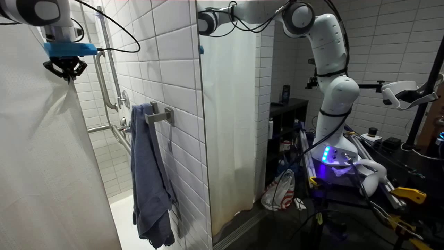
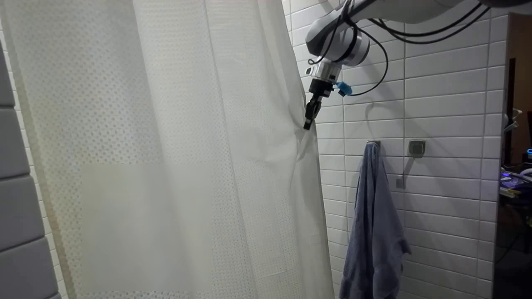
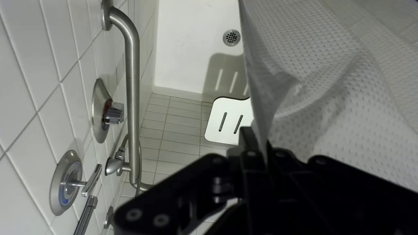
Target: Close the shower curtain
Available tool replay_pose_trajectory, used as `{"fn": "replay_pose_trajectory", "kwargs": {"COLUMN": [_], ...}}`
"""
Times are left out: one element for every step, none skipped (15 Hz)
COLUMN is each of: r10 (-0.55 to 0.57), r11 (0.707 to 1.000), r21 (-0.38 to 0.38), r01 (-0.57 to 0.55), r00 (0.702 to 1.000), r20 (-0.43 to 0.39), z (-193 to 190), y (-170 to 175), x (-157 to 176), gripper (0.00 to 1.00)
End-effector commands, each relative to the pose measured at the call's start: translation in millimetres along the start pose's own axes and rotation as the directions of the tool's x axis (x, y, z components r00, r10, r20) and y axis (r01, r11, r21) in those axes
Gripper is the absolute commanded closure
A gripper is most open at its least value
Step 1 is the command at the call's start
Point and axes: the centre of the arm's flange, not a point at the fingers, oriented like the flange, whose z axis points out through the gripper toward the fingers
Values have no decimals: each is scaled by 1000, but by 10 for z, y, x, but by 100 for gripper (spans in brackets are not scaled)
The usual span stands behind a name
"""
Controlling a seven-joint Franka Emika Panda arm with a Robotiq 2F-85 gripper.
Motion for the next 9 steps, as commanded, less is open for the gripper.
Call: {"fn": "replay_pose_trajectory", "kwargs": {"r10": [49,69,85,98,112,122,132,142,151], "r11": [995,989,983,975,967,957,946,935,927], "r21": [-91,-130,-165,-202,-233,-270,-306,-336,-358], "r01": [-49,-68,-83,-92,-103,-108,-111,-114,-115], "r00": [999,998,996,995,993,992,990,988,986], "r20": [6,5,8,17,27,38,48,60,74], "z": [18,18,20,15,2,-4,-9,-11,0], "y": [263,298,334,382,421,464,497,522,550], "x": [335,359,380,385,390,386,381,383,380], "gripper": [100,100,100,100,100,100,100,100,100]}}
